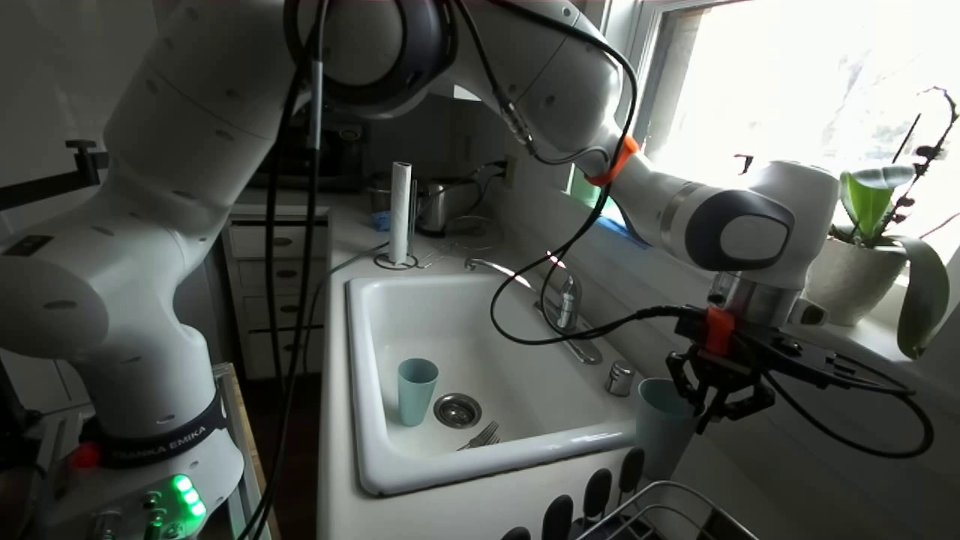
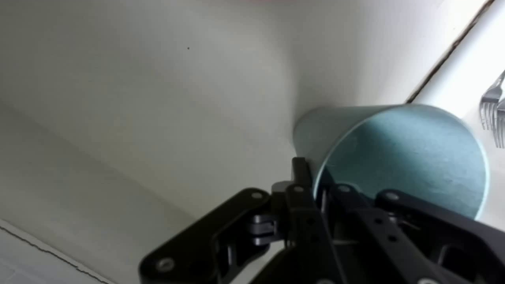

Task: Pour water out of the cup beside the sink into the cup in the sink then pour all the water in the sink

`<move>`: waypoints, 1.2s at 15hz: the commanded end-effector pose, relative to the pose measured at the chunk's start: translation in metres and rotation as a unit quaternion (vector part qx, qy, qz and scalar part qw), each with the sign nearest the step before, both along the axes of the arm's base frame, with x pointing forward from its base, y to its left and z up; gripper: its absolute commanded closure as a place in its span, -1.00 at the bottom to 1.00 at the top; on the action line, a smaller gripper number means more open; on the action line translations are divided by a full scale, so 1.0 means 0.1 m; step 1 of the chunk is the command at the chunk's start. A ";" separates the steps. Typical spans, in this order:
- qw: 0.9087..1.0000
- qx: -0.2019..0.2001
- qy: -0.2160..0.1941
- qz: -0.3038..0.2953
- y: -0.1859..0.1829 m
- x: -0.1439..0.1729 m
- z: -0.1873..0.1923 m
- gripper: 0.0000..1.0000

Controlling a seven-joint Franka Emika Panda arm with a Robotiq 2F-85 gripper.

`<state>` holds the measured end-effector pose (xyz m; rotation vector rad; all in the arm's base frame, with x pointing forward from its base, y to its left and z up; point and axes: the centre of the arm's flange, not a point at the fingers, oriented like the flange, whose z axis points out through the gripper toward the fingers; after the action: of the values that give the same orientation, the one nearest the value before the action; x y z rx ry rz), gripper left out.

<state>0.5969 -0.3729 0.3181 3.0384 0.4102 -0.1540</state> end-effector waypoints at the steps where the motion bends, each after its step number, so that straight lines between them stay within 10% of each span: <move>1: 1.000 -0.008 0.011 0.016 0.05 -0.04 0.15 0.97; 18: 0.982 0.063 0.125 0.129 1.82 -0.98 0.46 0.98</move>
<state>0.5267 -0.2265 0.3654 3.0081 0.8794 -0.4714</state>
